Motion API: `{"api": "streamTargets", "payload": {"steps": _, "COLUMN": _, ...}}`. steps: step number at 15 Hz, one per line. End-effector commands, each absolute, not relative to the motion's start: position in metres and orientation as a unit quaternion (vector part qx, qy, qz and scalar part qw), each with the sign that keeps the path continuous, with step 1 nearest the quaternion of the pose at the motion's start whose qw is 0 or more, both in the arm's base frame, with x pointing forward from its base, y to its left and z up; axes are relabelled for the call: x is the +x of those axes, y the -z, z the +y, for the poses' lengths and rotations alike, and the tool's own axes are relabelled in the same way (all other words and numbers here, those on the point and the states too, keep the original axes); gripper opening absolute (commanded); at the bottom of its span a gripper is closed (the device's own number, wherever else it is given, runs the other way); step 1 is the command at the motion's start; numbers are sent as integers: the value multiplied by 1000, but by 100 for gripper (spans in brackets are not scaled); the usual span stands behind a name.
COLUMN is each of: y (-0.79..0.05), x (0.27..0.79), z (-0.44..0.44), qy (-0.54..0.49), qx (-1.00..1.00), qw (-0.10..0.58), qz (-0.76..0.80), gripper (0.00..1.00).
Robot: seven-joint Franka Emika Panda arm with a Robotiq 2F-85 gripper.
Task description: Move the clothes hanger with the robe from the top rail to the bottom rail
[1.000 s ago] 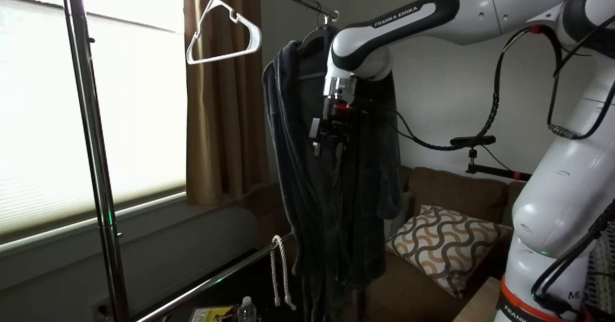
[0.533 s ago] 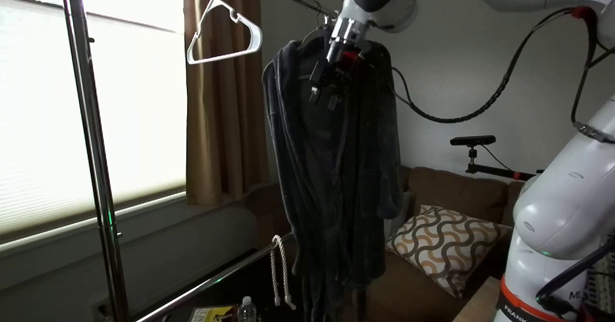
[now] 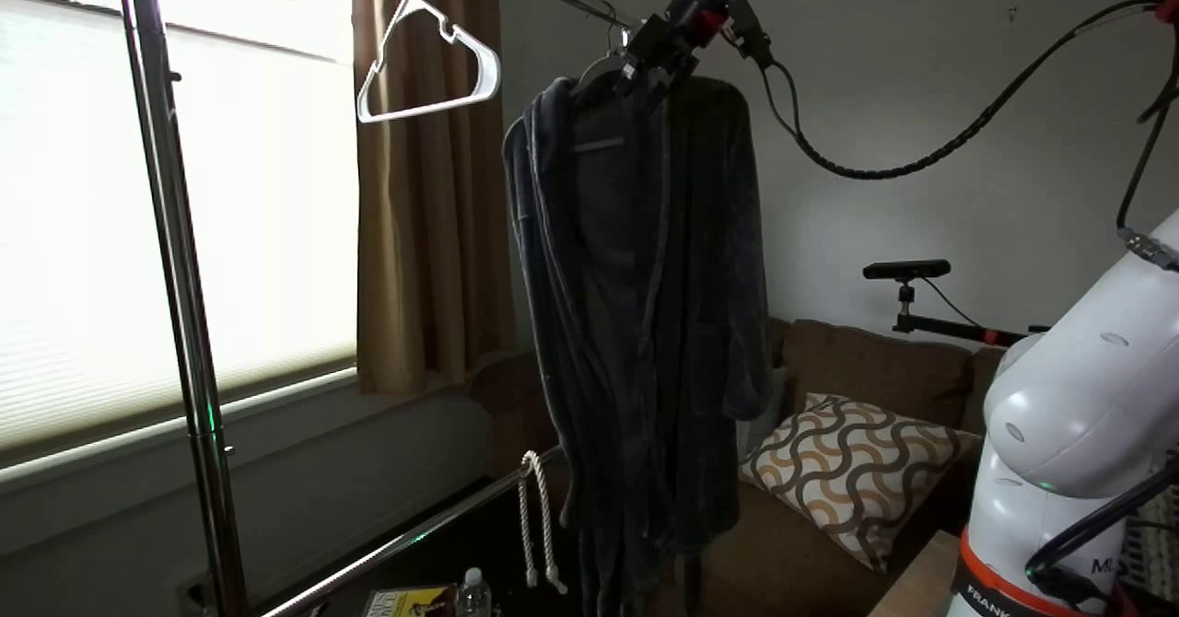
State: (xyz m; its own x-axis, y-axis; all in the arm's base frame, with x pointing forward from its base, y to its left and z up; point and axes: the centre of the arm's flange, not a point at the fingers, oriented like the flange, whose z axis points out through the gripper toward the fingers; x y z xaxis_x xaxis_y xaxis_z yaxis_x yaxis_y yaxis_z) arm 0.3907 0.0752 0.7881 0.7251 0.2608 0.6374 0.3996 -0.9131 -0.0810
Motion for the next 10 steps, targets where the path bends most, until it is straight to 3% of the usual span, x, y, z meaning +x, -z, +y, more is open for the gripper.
{"api": "streamTargets", "payload": {"steps": 1, "y": -809, "x": 391, "z": 41, "qy": 393, "qx": -902, "qw": 130, "qz": -119, "gripper": 100}}
{"api": "streamTargets", "payload": {"steps": 5, "y": -812, "x": 392, "z": 42, "qy": 388, "qx": -903, "qw": 122, "qz": -139, "gripper": 100}}
{"api": "streamTargets", "payload": {"steps": 10, "y": -883, "x": 355, "z": 27, "qy": 476, "qx": -847, "qw": 116, "qz": -206, "gripper": 100}}
